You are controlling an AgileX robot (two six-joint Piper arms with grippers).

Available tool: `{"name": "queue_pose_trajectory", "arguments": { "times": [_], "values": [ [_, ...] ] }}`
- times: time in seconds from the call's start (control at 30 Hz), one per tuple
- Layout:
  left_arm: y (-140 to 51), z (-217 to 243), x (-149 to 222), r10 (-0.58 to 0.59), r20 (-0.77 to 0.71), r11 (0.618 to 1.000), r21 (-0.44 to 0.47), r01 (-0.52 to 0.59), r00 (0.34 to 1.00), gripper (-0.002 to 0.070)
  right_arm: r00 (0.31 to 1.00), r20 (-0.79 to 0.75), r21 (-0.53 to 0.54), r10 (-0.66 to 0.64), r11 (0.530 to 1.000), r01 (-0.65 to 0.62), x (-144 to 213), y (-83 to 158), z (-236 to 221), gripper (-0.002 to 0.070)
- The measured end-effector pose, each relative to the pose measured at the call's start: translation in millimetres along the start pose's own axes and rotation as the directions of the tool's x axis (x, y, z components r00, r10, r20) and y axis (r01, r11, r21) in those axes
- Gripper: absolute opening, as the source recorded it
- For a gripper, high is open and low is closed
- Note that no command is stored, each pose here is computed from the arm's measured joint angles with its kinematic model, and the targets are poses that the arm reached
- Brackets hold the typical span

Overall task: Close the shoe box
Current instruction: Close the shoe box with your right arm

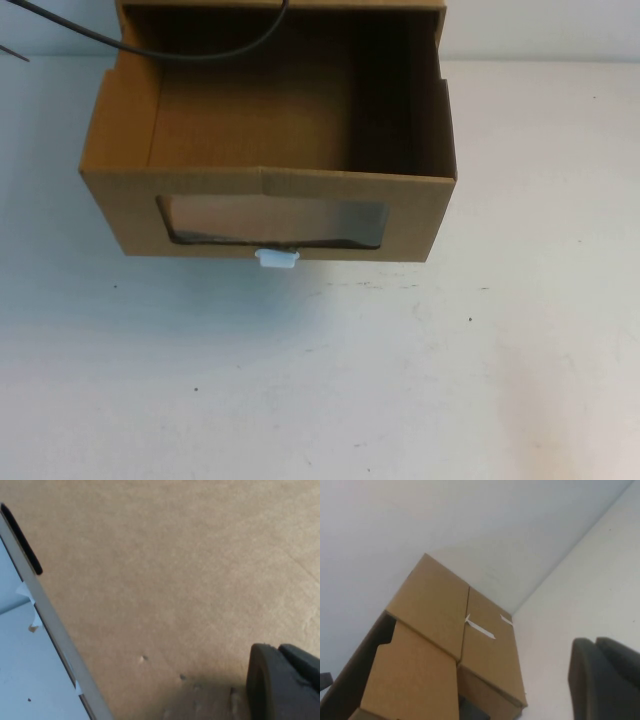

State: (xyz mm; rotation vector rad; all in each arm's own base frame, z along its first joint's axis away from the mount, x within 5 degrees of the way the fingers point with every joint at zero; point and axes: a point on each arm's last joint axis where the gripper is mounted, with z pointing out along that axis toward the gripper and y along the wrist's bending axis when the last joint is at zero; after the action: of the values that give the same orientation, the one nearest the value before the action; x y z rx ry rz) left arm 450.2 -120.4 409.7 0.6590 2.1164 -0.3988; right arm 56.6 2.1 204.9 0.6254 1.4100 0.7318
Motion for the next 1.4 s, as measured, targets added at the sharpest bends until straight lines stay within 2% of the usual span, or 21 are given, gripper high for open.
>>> {"name": "queue_pose_trajectory", "arguments": {
  "times": [0.13,0.27,0.37,0.47,0.6,0.7,0.8,0.9,1.03,1.17,1.4],
  "values": [
    [0.0,0,0,0.000,0.000,1.000,0.000,0.000,1.000,-0.0002,0.997,-0.081,-0.029,0.002,1.000,-0.005,5,6,-1,-0.0011],
    [0.2,0,0,0.001,0.001,1.000,-0.002,-0.001,1.000,-0.0002,0.948,-0.301,-0.122,-0.106,0.990,0.072,-1,43,-1,-0.0011],
    [0.5,0,0,0.003,-0.001,1.000,-0.005,-0.003,1.000,-0.0002,0.834,-0.502,-0.153,-0.229,0.973,0.175,-12,75,10,-0.0011],
    [0.5,0,0,0.000,-0.001,1.000,-0.005,0.000,1.000,-0.0002,0.675,-0.661,-0.193,-0.326,0.944,0.267,-21,96,35,-0.0011],
    [0.6,0,0,-0.001,0.001,1.000,-0.006,0.001,1.000,-0.0002,0.532,-0.741,-0.269,-0.409,0.907,0.323,-36,120,79,-0.0011],
    [0.6,0,0,-0.001,0.001,1.000,-0.006,0.001,1.000,-0.0002,0.477,-0.753,-0.321,-0.453,0.886,0.335,-46,138,113,-0.0011],
    [0.6,0,0,-0.002,0.001,1.000,-0.006,0.002,1.000,-0.0002,0.424,-0.740,-0.405,-0.521,0.850,0.338,-39,158,139,-0.0011],
    [0.6,0,0,-0.004,0.003,1.000,-0.007,0.004,1.000,-0.0002,0.387,-0.695,-0.503,-0.606,0.794,0.341,-21,186,150,-0.0011],
    [0.7,0,0,-0.005,0.004,1.000,-0.008,0.005,1.000,-0.0002,0.327,-0.645,-0.596,-0.691,0.722,0.351,22,216,154,-0.0011],
    [0.7,0,0,-0.006,0.005,1.000,-0.008,0.006,1.000,-0.0002,0.327,-0.601,-0.651,-0.729,0.685,0.328,66,235,158,-0.0011],
    [0.9,0,-1,-0.008,0.008,1.000,-0.009,0.008,1.000,-0.0002,0.343,-0.592,-0.653,-0.729,0.684,0.325,103,249,185,-0.0011]
  ]
}}
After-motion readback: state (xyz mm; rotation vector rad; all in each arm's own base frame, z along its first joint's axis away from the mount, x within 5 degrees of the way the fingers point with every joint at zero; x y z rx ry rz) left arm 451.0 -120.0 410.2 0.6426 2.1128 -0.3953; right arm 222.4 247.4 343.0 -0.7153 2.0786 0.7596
